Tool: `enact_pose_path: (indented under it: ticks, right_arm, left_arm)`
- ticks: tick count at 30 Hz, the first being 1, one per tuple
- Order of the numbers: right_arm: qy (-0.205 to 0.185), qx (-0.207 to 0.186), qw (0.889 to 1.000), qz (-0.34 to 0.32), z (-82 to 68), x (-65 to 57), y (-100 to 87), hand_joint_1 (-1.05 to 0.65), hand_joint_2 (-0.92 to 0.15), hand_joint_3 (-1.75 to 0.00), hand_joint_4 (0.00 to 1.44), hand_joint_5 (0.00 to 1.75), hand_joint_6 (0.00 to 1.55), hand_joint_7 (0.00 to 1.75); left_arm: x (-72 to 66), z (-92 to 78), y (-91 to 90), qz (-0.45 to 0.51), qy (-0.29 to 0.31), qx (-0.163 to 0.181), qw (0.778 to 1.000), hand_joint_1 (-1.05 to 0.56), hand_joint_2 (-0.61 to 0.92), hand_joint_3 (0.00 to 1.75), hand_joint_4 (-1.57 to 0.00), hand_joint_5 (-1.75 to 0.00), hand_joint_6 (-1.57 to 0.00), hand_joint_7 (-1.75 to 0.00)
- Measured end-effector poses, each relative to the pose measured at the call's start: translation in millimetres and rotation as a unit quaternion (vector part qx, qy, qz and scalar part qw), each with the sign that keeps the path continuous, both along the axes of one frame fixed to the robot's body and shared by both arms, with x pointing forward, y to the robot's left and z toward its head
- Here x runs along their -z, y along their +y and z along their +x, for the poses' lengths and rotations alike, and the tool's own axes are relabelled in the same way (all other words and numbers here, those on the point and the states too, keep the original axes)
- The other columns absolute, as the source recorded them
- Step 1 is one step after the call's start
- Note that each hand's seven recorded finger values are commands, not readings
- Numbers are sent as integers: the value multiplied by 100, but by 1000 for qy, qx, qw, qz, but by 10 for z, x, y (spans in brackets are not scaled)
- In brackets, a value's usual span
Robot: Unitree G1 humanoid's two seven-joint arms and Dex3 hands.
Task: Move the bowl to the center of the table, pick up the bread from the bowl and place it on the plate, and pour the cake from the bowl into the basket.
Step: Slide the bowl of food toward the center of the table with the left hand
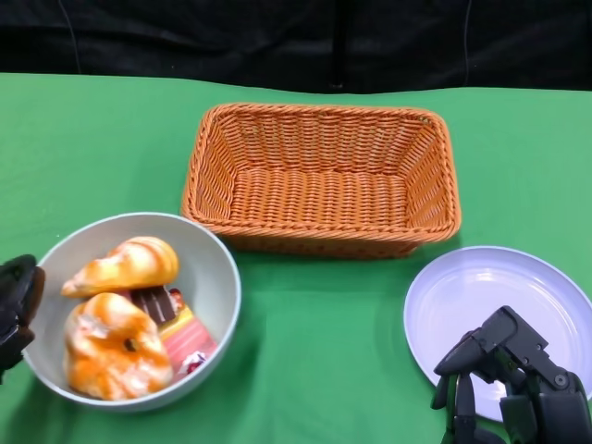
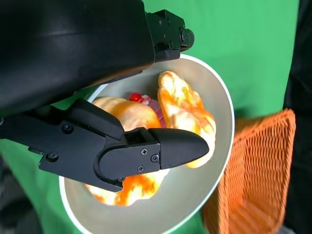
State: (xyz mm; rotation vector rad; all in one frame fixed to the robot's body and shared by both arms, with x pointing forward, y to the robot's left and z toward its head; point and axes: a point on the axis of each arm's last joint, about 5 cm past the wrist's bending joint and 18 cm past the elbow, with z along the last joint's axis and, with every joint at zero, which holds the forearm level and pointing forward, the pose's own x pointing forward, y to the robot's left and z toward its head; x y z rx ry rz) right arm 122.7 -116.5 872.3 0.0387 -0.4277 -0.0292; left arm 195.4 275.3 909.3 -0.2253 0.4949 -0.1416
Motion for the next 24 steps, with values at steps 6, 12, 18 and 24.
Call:
enact_pose_path:
  ticks: [6, 12, 18, 24]
  right_arm:
    - [0, -1, 1000, 1, 0, -1, 1, -58, -57, -126, 80, 175, 64, 170]
    - [-3, -1, 1000, 3, -2, -13, -1, -59, -58, -125, 78, 175, 62, 170]
    - [-11, -4, 1000, -4, 1, -30, 5, -58, -69, -101, 60, 174, 45, 160]
    - [-39, -11, 996, -77, 16, -120, -41, -64, -81, -79, 31, 175, 11, 150]
  left_arm:
    - [-47, -27, -12, -62, 6, 11, 998, -75, 92, 64, 0, 0, 0, 0]
    - [-80, -83, -139, -133, 15, -20, 991, -76, 92, 73, 0, 0, 0, 0]
    - [-64, -119, -407, -197, 30, -57, 978, -77, 92, 76, 0, 0, 0, 0]
    - [-90, -115, -542, -196, 45, -63, 978, -76, 92, 77, 0, 0, 0, 0]
